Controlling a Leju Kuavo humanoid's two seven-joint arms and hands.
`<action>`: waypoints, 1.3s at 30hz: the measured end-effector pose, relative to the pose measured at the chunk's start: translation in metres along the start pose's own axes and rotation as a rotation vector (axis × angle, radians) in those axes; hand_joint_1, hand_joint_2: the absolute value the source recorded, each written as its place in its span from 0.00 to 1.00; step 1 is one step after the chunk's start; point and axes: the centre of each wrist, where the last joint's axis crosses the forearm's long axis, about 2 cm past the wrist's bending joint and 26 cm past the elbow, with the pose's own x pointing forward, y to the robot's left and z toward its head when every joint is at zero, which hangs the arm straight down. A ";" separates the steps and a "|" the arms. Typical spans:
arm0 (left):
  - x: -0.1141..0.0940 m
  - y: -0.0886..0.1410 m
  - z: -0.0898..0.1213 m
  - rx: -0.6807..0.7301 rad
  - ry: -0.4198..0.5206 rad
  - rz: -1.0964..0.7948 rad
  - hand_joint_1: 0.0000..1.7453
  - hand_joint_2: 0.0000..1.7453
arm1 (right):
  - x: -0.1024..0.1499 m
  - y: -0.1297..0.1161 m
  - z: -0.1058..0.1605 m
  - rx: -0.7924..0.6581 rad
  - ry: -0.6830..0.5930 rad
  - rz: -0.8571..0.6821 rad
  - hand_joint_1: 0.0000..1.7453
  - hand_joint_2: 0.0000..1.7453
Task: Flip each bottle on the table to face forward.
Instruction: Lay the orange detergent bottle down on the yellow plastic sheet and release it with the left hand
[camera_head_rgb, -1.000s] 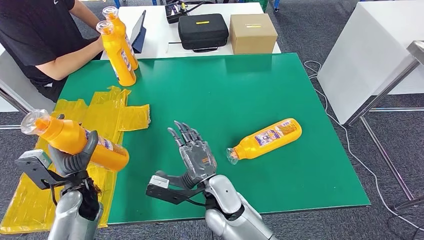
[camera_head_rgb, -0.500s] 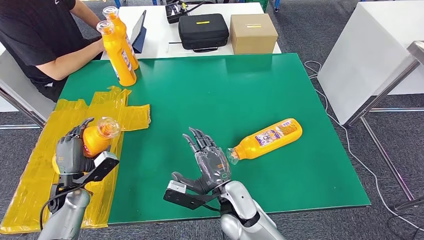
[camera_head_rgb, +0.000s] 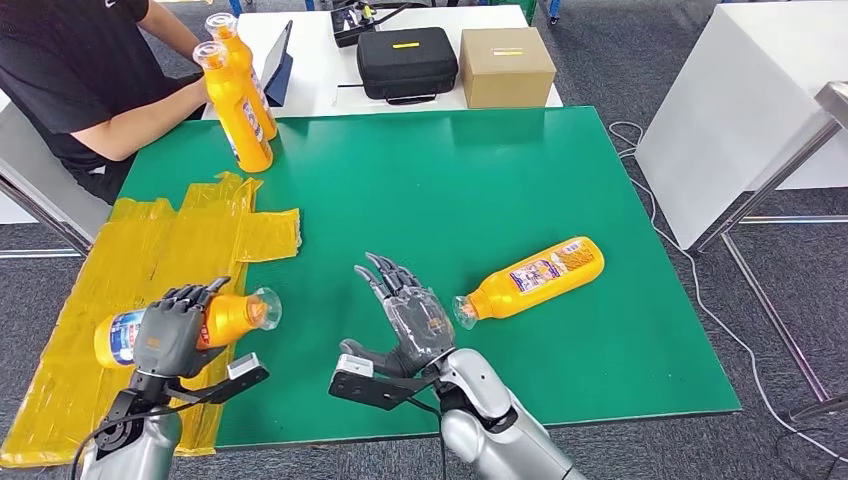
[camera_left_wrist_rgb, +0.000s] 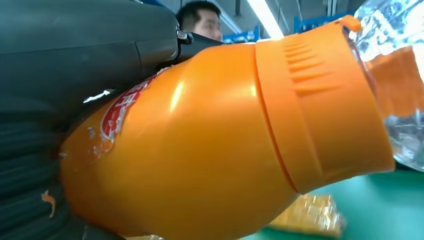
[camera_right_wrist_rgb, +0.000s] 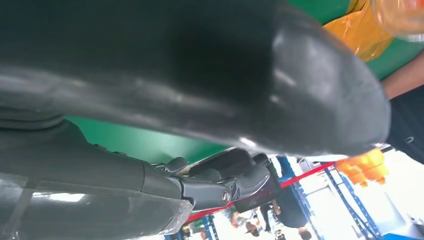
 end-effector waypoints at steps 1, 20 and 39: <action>0.001 -0.002 0.004 -0.010 0.010 0.004 1.00 1.00 | -0.001 0.001 0.000 0.004 -0.001 0.001 0.00 0.00; 0.001 -0.017 0.042 -0.138 -0.001 0.012 0.00 0.00 | -0.017 0.011 0.012 0.060 0.007 0.028 0.00 0.00; -0.004 -0.023 0.063 -0.025 0.171 0.223 0.00 0.00 | -0.030 0.008 0.021 0.066 0.033 0.068 0.00 0.00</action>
